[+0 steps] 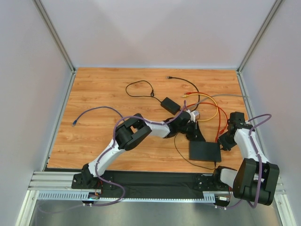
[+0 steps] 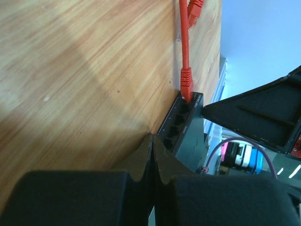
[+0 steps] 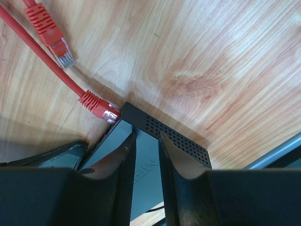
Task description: Pull the plug from the switch port
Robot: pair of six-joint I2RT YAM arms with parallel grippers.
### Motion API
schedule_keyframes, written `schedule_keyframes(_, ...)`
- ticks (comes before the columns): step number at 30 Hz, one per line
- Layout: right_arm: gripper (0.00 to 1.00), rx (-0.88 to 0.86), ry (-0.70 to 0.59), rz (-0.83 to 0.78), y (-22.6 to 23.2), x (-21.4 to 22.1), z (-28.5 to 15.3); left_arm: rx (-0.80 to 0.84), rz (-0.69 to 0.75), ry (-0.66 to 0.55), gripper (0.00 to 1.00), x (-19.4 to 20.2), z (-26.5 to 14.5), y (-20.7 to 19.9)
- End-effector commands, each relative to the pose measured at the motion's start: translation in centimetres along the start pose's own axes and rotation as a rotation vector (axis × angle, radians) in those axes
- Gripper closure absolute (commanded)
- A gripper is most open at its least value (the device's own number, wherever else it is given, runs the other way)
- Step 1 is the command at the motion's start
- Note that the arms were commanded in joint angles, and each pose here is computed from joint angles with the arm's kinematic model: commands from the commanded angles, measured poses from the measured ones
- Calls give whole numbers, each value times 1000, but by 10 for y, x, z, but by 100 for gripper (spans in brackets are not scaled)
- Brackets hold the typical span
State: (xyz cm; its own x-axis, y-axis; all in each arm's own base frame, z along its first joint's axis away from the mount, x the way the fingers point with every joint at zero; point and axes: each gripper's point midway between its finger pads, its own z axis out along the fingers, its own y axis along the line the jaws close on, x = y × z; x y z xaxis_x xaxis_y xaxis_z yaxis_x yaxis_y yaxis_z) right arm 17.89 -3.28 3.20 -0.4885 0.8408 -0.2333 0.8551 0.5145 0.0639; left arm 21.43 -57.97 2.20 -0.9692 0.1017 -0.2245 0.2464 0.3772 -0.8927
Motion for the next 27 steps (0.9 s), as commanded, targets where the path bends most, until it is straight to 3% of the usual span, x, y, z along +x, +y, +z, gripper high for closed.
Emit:
schedule_keyframes(1, 73, 60, 115, 14, -16, 32, 14, 78, 112, -7, 92, -7, 0, -41)
schedule_keyframes(2, 73, 60, 116, 11, -17, 33, 13, 93, 107, 20, 83, -4, 3, -42)
schedule_keyframes(5, 73, 64, 107, 3, -17, 30, 12, 129, 114, 51, 71, -8, 16, -52)
schedule_keyframes(8, 73, 69, 97, -2, -17, 27, 12, 159, 123, 87, 66, -8, 25, -61)
schedule_keyframes(27, 73, 78, 110, -25, -17, 27, 16, 98, 35, 146, 61, 2, 40, -41)
